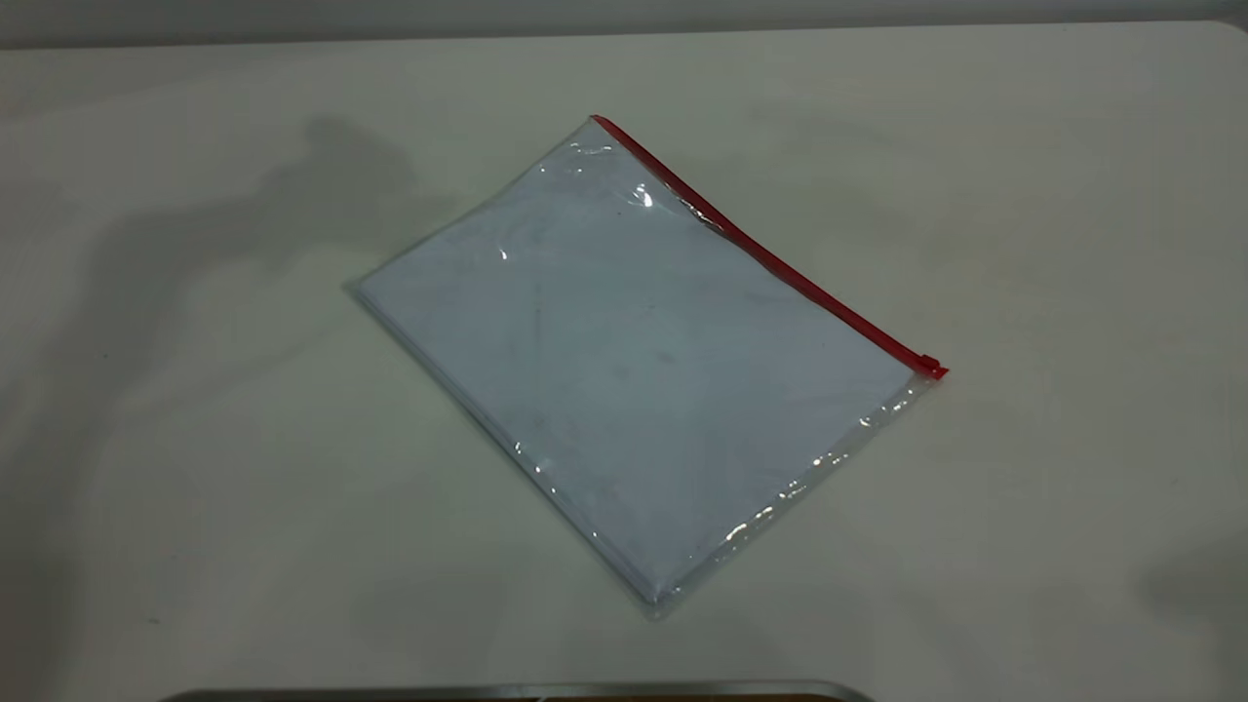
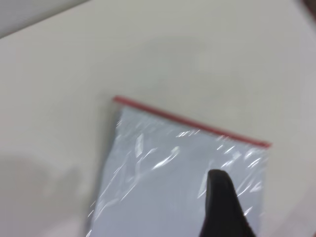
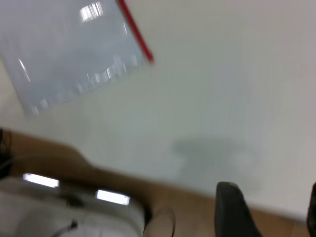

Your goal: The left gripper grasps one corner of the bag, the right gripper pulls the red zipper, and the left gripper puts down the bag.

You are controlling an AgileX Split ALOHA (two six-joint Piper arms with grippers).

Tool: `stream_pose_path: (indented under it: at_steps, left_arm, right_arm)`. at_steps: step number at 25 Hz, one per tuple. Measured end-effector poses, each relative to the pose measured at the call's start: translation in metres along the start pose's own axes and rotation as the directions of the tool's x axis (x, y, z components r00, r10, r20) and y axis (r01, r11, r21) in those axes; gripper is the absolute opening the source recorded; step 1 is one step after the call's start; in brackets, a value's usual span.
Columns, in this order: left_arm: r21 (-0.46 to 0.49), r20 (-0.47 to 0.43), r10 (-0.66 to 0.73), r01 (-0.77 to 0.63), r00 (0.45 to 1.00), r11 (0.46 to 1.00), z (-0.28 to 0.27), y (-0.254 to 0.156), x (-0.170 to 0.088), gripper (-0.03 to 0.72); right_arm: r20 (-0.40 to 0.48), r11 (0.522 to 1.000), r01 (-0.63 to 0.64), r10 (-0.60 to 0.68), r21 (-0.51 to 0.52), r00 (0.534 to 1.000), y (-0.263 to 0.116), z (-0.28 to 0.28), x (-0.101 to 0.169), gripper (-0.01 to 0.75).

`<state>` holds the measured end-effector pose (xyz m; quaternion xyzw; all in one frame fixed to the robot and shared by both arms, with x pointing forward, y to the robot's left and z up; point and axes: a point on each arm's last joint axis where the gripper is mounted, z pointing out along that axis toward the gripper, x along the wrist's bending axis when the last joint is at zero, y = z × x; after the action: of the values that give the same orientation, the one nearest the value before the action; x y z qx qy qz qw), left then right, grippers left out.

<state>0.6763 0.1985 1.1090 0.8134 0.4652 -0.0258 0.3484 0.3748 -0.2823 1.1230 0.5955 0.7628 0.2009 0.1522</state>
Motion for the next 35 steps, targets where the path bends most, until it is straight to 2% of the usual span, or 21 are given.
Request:
stream_pose_path:
  at_steps: [4, 10, 17, 21, 27, 35]
  left_arm:
    - [0.057, -0.135, 0.058, -0.051, 0.989, 0.997, -0.005, 0.003, -0.043, 0.511]
    - [0.127, -0.264, 0.103, -0.072, 0.959, 0.989, -0.009, -0.010, -0.090, 0.511]
    - [0.202, -0.288, 0.097, -0.038, 0.953, 0.979, -0.019, -0.050, -0.122, 0.511]
    - [0.297, -0.291, 0.068, 0.023, 0.954, 0.955, -0.020, -0.094, -0.121, 0.511]
    - [0.462, -0.299, 0.050, 0.099, 0.953, 0.881, -0.016, -0.172, -0.115, 0.511]
    - [0.558, -0.322, 0.051, 0.146, 0.945, 0.817, -0.021, -0.238, -0.111, 0.511]
  right_arm:
    - [0.031, 0.994, -0.084, 0.082, 0.072, 0.996, -0.051, 0.028, 0.002, 0.402]
    - [0.052, 0.993, -0.115, 0.113, 0.035, 0.992, -0.100, 0.052, 0.007, 0.402]
    - [0.072, 0.994, -0.109, 0.109, -0.004, 0.991, -0.107, 0.051, 0.006, 0.402]
    - [0.073, 0.994, -0.108, 0.108, -0.005, 0.991, -0.107, 0.051, 0.006, 0.402]
    - [0.073, 0.994, -0.108, 0.108, -0.007, 0.991, -0.107, 0.051, 0.006, 0.402]
    - [0.074, 0.994, -0.108, 0.108, -0.008, 0.991, -0.107, 0.051, 0.006, 0.402]
